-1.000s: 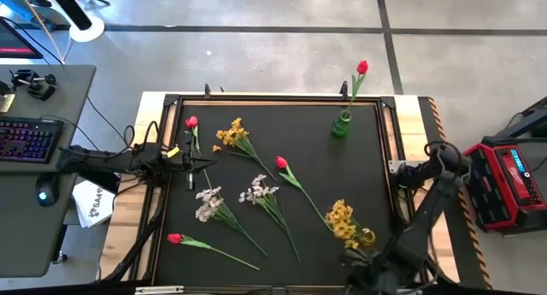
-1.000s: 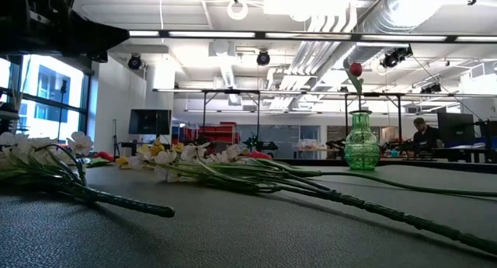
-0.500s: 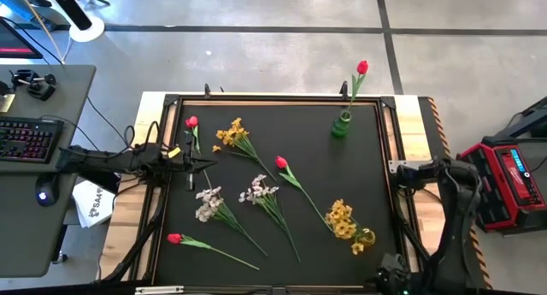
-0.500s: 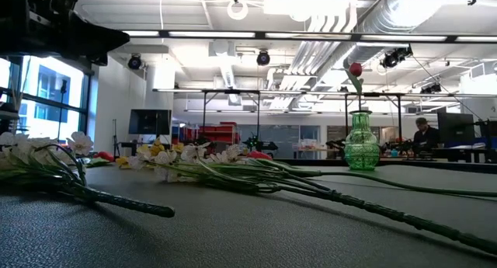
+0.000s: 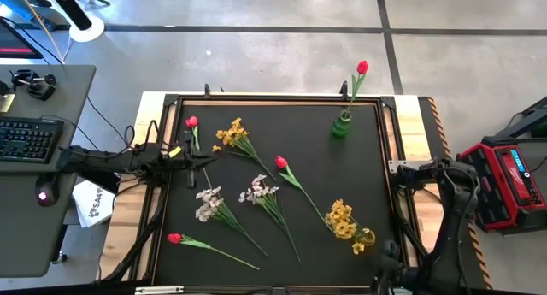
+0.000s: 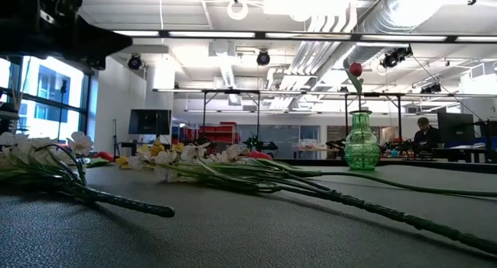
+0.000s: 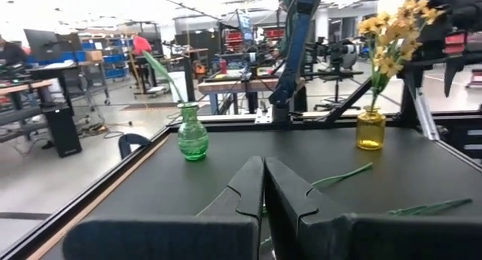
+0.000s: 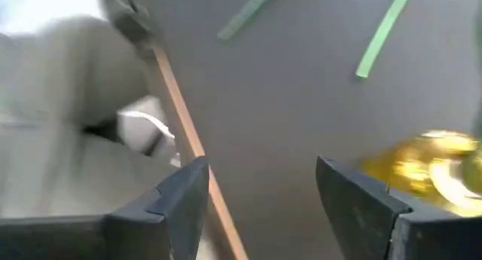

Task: Sort flowers into vase by color
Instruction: Put the right yellow flowers into the yellow vase

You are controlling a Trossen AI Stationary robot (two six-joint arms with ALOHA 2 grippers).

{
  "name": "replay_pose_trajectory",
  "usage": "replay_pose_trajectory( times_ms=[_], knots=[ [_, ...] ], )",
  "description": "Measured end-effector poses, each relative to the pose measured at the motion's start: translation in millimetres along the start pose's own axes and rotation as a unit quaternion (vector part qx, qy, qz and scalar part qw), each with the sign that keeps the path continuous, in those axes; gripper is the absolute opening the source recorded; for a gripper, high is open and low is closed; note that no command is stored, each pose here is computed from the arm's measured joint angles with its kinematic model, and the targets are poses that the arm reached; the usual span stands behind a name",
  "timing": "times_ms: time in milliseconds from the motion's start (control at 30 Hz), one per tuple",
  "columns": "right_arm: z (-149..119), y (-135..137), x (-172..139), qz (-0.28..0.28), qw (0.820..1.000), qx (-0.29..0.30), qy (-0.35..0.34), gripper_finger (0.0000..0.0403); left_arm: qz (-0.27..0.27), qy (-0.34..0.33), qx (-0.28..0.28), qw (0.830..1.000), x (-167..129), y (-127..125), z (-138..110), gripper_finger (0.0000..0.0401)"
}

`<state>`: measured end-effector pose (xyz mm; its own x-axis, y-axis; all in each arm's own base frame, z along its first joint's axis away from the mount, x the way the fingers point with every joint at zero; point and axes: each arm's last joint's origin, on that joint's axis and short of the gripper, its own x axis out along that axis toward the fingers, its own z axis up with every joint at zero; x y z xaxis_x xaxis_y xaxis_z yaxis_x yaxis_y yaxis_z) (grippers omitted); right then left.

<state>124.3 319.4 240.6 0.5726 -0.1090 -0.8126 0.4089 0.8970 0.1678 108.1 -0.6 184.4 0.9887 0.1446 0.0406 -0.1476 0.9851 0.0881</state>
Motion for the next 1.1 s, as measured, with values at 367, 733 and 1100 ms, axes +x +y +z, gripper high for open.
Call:
replay_pose_trajectory(
  times_ms=[367, 733, 1100],
  knots=[
    [5, -19, 1, -0.097, 0.994, -0.046, 0.022, 0.016, 0.006, 0.001, 0.0, 1.0, 0, 0, 0, 0.0],
    [18, -27, 5, -0.14, 0.989, -0.052, -0.01, 0.0134, 0.006, 0.002, -0.002, 1.0, 0, 0, 0, 0.0],
    [25, -36, 5, -0.188, 0.982, -0.021, -0.018, 0.0177, 0.003, 0.002, 0.001, 1.0, 0, 0, 0, 0.0]
  ],
)
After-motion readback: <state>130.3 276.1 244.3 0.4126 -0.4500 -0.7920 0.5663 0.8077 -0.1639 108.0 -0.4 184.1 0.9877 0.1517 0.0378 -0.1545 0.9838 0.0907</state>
